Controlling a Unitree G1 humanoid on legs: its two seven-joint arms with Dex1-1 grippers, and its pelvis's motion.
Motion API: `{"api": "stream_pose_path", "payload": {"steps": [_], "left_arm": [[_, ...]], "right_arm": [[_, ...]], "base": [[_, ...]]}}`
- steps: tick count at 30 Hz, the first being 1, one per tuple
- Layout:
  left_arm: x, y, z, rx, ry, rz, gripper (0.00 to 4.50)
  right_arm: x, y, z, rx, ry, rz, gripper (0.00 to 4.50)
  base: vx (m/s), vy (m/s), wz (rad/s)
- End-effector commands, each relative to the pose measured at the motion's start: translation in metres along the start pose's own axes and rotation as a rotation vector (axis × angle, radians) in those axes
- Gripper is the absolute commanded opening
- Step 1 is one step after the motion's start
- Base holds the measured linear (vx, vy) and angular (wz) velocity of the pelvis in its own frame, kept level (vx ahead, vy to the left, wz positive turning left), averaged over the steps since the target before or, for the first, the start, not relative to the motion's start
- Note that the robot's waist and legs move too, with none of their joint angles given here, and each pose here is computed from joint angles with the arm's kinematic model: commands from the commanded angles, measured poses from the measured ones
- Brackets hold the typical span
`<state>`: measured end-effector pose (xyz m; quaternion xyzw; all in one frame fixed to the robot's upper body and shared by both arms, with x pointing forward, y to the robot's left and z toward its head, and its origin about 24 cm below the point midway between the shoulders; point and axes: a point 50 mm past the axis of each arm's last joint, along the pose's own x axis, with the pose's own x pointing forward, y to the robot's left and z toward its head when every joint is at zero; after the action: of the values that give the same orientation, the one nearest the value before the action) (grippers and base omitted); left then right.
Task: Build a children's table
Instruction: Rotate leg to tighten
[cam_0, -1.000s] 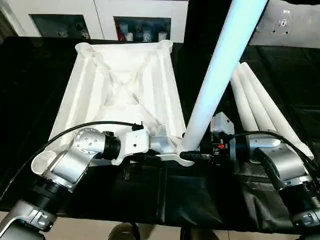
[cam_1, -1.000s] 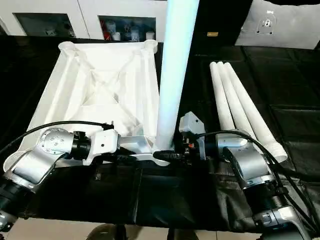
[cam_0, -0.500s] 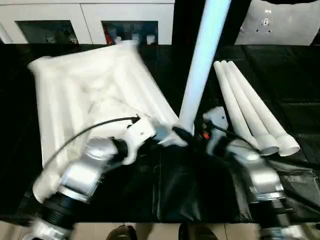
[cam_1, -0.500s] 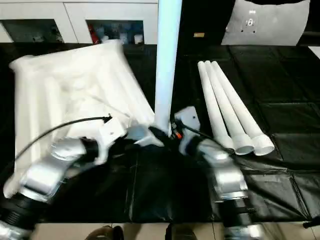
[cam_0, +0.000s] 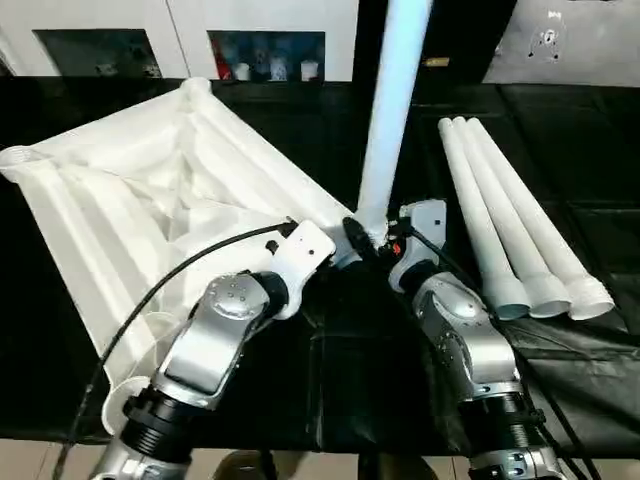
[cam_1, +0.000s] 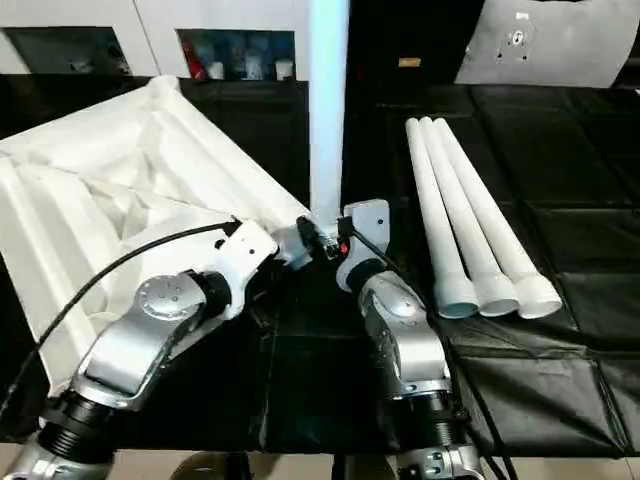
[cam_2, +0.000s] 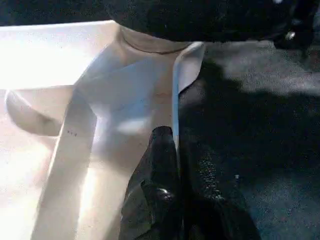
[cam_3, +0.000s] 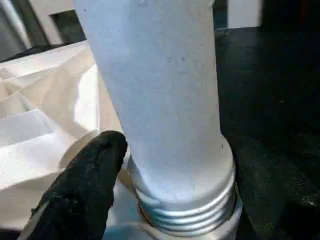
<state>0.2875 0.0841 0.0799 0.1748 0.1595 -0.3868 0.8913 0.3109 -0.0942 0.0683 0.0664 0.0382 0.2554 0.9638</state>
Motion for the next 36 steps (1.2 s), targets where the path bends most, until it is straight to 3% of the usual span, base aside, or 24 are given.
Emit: {"api": "stream_pose_path", "payload": {"steps": [1, 4, 7, 10, 15, 20, 36], "left_arm": [[-0.004, 0.005, 0.014, 0.063, -0.081, -0.014, 0.0], [-0.009, 0.011, 0.008, 0.102, -0.066, -0.044, 0.0], [-0.016, 0.019, -0.001, 0.155, -0.051, -0.106, 0.0], [-0.02, 0.021, -0.005, 0.209, -0.059, -0.191, 0.0], [-0.028, 0.019, -0.017, 0.289, -0.023, -0.406, 0.0], [-0.029, 0.022, -0.021, 0.354, 0.006, -0.494, 0.0], [-0.028, 0.027, -0.024, 0.407, 0.013, -0.566, 0.0]], "right_arm": [[-0.004, 0.005, -0.006, -0.006, 0.026, 0.112, 3.97], [-0.015, -0.005, 0.001, -0.104, 0.024, 0.212, 4.24], [-0.028, -0.026, 0.012, -0.176, 0.041, 0.288, 4.46], [-0.034, -0.038, 0.02, -0.236, 0.062, 0.343, 4.46], [-0.045, -0.041, 0.023, -0.306, 0.158, 0.568, 4.46], [-0.047, -0.04, 0.023, -0.331, 0.227, 0.705, 4.46], [-0.042, -0.043, 0.021, -0.335, 0.301, 0.803, 3.05]], "base": [[0.0, 0.0, 0.0], [0.0, 0.0, 0.0], [0.0, 0.0, 0.0], [0.0, 0.0, 0.0], [0.0, 0.0, 0.0], [0.0, 0.0, 0.0], [0.0, 0.0, 0.0]]}}
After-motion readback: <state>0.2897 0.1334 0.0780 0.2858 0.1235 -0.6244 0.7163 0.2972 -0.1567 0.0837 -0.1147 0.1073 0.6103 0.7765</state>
